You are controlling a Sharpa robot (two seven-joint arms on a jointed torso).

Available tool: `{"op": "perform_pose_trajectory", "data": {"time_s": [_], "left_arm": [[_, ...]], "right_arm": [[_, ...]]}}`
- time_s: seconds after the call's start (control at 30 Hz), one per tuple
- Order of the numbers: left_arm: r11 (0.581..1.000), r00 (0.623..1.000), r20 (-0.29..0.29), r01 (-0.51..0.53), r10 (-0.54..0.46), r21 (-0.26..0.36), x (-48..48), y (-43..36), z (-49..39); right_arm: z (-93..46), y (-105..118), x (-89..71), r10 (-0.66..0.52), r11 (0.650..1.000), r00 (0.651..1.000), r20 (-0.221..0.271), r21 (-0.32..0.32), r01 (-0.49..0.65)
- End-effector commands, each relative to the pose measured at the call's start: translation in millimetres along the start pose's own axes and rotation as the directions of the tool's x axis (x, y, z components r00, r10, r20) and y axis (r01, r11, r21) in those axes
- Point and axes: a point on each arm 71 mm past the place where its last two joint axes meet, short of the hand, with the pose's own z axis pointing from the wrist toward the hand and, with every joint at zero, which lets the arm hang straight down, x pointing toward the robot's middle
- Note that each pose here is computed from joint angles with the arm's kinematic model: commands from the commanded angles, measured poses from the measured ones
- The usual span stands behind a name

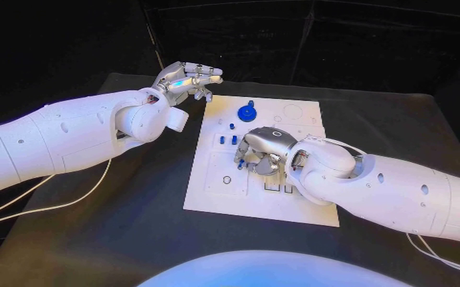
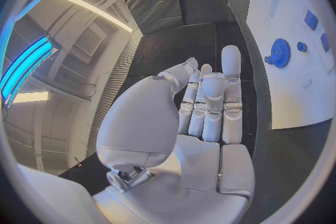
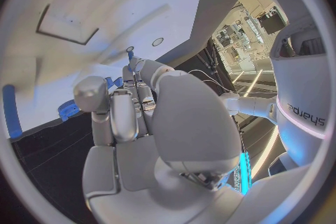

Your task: Assemble the parts on the task board

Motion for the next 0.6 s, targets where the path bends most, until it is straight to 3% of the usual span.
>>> {"op": "perform_pose_trajectory", "data": {"time_s": [0.03, 0.6], "left_arm": [[1.000, 1.000, -0.010, 0.008, -0.008, 0.012, 1.0, -1.7, 0.6], [1.000, 1.000, -0.014, 0.009, -0.009, 0.009, 0.6, -1.8, -0.3]], "right_arm": [[0.5, 1.3, 0.6, -0.008, 1.000, 1.000, -0.012, -0.009, 0.008], [2.0, 2.8, 2.8, -0.012, 1.000, 0.999, -0.036, -0.008, 0.012]]}}
